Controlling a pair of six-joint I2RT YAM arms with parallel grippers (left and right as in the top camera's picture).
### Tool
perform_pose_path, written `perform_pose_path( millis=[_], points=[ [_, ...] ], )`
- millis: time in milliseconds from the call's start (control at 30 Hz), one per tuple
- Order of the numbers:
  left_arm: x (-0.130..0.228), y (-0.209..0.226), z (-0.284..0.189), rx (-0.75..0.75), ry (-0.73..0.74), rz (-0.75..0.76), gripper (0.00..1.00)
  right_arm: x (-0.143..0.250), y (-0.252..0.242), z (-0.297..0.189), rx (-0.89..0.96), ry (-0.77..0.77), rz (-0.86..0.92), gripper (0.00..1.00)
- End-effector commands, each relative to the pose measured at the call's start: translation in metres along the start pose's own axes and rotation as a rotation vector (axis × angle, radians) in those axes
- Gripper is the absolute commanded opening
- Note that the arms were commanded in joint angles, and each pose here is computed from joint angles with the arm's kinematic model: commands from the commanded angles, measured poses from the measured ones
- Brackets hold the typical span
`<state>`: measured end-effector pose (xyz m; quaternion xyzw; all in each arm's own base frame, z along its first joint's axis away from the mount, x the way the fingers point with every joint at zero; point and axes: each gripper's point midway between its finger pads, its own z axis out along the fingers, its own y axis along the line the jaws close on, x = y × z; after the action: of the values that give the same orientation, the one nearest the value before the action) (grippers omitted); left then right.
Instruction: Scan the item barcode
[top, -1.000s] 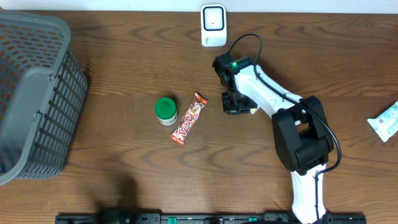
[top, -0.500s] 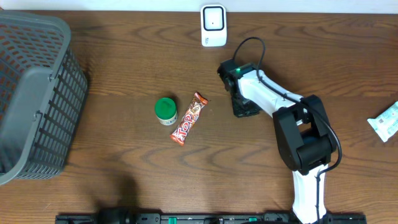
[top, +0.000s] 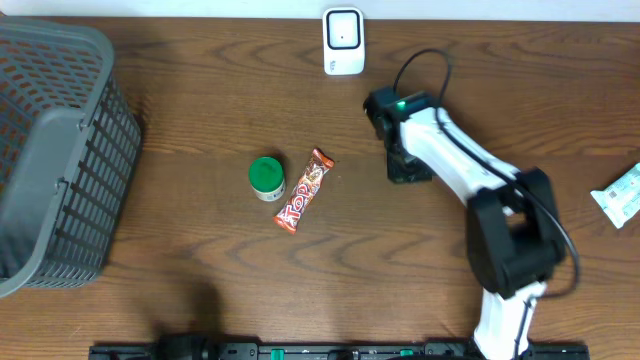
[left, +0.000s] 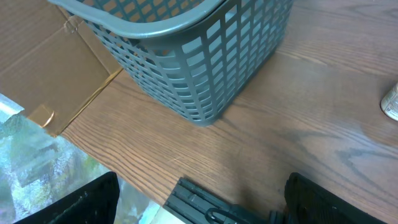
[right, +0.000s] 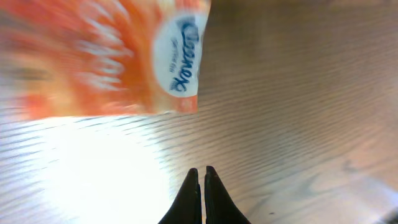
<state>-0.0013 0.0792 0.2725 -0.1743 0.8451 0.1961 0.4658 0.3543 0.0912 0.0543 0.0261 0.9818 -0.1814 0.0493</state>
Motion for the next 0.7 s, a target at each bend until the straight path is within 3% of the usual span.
perform_pose_path(
  millis=[0,233,667],
  points=[
    [0.018,0.004,-0.002,-0.014,0.058,0.023,0.86,-0.019,0.0,-0.03,-0.114,-0.086,0.083,0.01],
    [0.018,0.004,-0.002,-0.014,0.057,0.023,0.86,-0.039,0.02,-0.012,-0.234,-0.092,0.096,0.01],
    [0.018,0.004,-0.002,-0.014,0.058,0.023,0.86,-0.048,0.036,0.019,-0.233,-0.08,0.108,0.01]
  ],
)
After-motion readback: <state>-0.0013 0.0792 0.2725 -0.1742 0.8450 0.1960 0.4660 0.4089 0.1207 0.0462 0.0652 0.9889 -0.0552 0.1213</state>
